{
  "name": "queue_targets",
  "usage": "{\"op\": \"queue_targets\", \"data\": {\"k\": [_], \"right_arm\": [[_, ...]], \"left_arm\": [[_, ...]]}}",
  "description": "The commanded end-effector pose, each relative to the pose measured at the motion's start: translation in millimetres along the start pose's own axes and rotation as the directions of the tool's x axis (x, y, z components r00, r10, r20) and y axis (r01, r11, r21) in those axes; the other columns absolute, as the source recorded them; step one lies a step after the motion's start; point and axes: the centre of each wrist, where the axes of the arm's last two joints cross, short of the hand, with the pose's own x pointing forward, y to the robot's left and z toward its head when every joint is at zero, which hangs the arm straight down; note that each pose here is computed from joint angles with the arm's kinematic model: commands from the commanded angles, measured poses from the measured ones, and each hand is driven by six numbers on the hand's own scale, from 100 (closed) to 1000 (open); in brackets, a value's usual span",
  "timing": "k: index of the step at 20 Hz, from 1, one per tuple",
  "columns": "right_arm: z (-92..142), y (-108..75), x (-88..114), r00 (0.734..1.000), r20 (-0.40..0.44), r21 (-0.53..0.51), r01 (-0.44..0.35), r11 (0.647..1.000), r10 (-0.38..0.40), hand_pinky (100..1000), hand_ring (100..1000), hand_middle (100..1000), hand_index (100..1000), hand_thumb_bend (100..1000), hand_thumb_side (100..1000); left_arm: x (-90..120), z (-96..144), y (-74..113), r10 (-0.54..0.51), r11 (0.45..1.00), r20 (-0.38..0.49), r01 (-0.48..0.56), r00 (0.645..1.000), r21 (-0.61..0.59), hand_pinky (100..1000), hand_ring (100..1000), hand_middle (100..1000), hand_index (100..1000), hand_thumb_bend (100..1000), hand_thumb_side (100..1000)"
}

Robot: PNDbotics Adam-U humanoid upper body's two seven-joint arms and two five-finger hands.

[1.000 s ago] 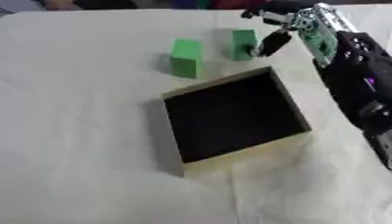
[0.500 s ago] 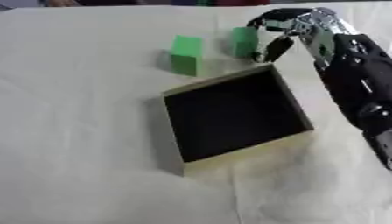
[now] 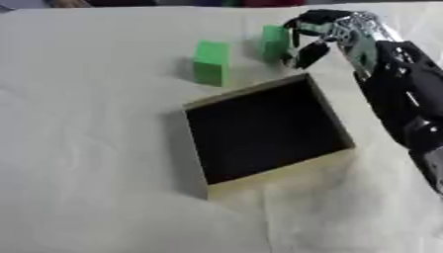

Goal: Pick up objects on the table and place them in the box.

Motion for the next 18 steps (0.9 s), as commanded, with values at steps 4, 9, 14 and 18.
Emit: {"op": "queue_targets", "data": {"k": [4, 9, 14, 18], "right_arm": [[6, -20.6, -2, 1.000, -0.005, -0.077, 0.012, 0.997, -0.012, 852, 880, 527, 811, 100, 340], [6, -23.0, 0, 1.000, -0.006, -0.097, 0.026, 0.995, -0.027, 842, 847, 433, 725, 100, 305], [12, -34.8, 1, 0.999, 0.023, -0.134, 0.037, 0.990, -0.034, 842, 844, 434, 727, 100, 320], [24, -50.2, 0, 0.998, 0.070, -0.153, 0.009, 0.988, 0.002, 842, 843, 434, 727, 100, 332]], "left_arm": [[4, -8, 2.2, 0.001, 1.000, 0.030, -0.002, 1.000, 0.009, 798, 697, 714, 908, 304, 829], [4, -8, 2.3, 0.000, 1.000, 0.031, -0.001, 1.000, 0.007, 798, 697, 714, 907, 303, 830], [4, -8, 3.2, -0.006, 1.000, 0.030, 0.006, 1.000, 0.006, 798, 697, 715, 907, 305, 829], [3, -8, 4.4, -0.013, 1.000, 0.032, 0.013, 0.999, 0.004, 798, 698, 716, 907, 307, 829]]}}
